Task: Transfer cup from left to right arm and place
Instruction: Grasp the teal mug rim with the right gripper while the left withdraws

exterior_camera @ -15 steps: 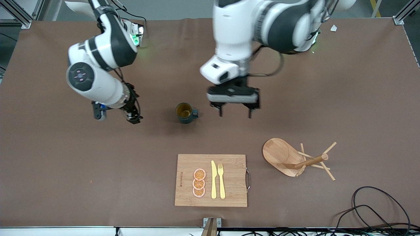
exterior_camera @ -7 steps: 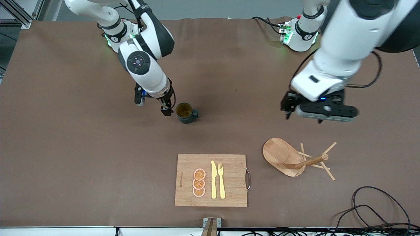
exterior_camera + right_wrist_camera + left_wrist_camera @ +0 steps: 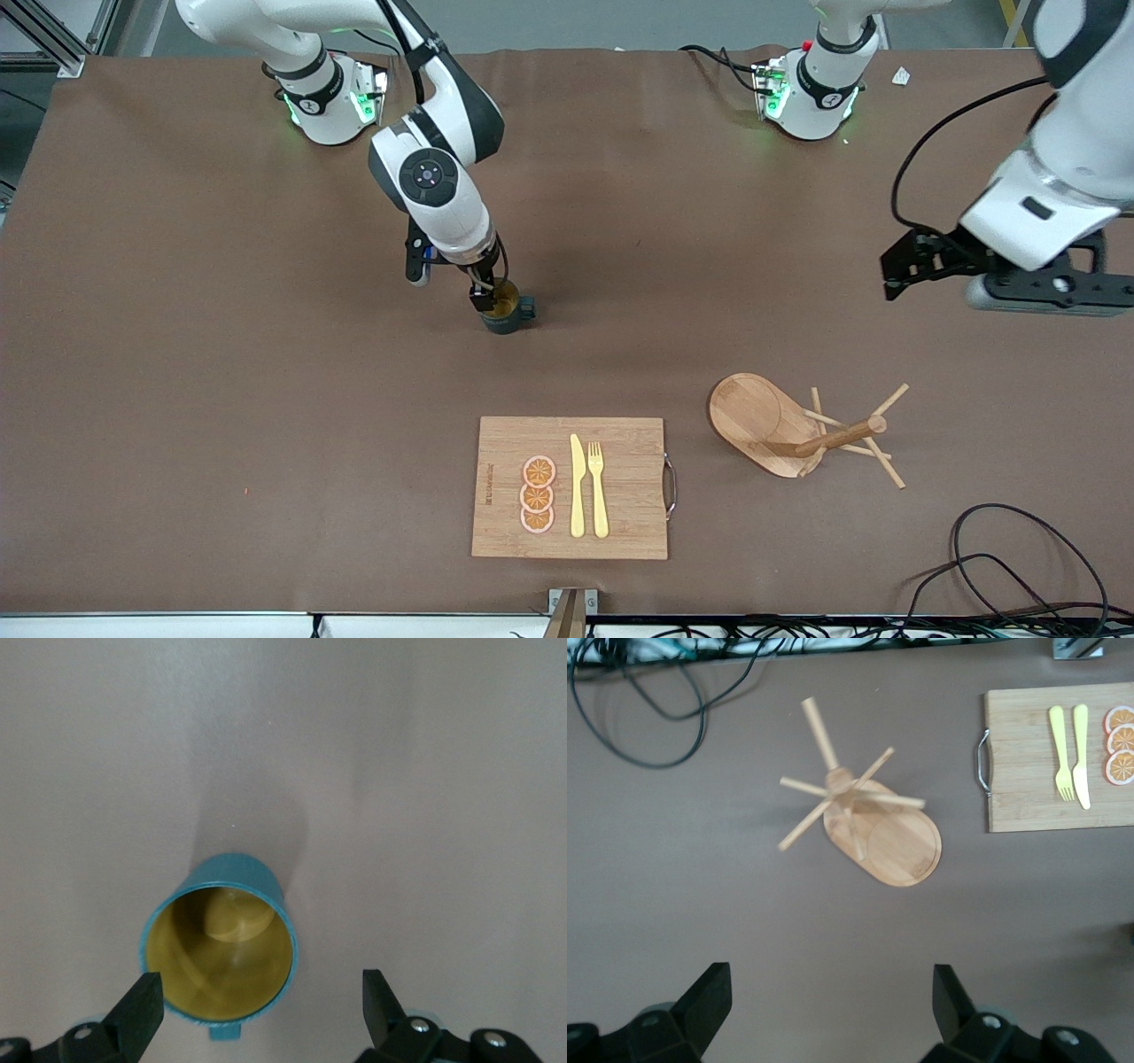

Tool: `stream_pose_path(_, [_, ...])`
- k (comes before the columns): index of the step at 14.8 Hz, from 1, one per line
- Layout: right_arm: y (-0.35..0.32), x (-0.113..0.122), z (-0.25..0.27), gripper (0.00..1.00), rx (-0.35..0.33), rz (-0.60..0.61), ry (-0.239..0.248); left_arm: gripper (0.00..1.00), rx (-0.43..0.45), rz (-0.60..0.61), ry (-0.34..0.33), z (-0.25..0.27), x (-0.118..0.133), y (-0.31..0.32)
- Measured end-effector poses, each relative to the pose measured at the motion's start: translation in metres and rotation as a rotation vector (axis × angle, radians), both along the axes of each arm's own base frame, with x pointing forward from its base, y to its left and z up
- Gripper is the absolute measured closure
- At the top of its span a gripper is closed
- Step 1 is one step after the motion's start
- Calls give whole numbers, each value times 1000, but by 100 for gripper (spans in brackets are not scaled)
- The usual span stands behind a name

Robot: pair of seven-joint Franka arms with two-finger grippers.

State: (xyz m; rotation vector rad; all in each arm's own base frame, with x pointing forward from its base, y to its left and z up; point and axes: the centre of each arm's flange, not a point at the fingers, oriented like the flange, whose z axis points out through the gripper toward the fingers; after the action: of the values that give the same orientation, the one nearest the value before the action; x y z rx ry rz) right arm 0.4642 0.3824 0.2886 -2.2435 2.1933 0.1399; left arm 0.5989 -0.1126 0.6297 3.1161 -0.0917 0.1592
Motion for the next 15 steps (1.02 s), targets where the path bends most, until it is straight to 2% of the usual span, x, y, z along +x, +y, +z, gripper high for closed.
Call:
stream_pose_path(3, [3,-12,-26,4,-11,13,4,0,-12,22,12,9,-4,30])
stream_pose_path(4, [3,-13,-29,9,-13,14,6,0,-10,13,12,10,-4,36])
stream_pose_path(5, [3,-13,-31,9,-15,14,7,0,-8,4,12,9,-4,43])
stream_pose_path(7, [3,-12,-33,19,-13,12,3,0,-5,1,14,8,-3,51])
stream_pose_path(8, [3,-12,-35,19,-11,12,-1,0,-5,8,13,9,-2,55])
stream_pose_path(9, [3,-12,-37,26,-12,13,-1,0,-6,19,10,10,-2,62])
stream_pose_path(11, [4,-13,-40,47,-14,13,1,0,-4,33,20,11,-3,71])
stream_pose_path(15, [2,-12,-42,87,-18,19,4,0,6,4,48,10,-8,51])
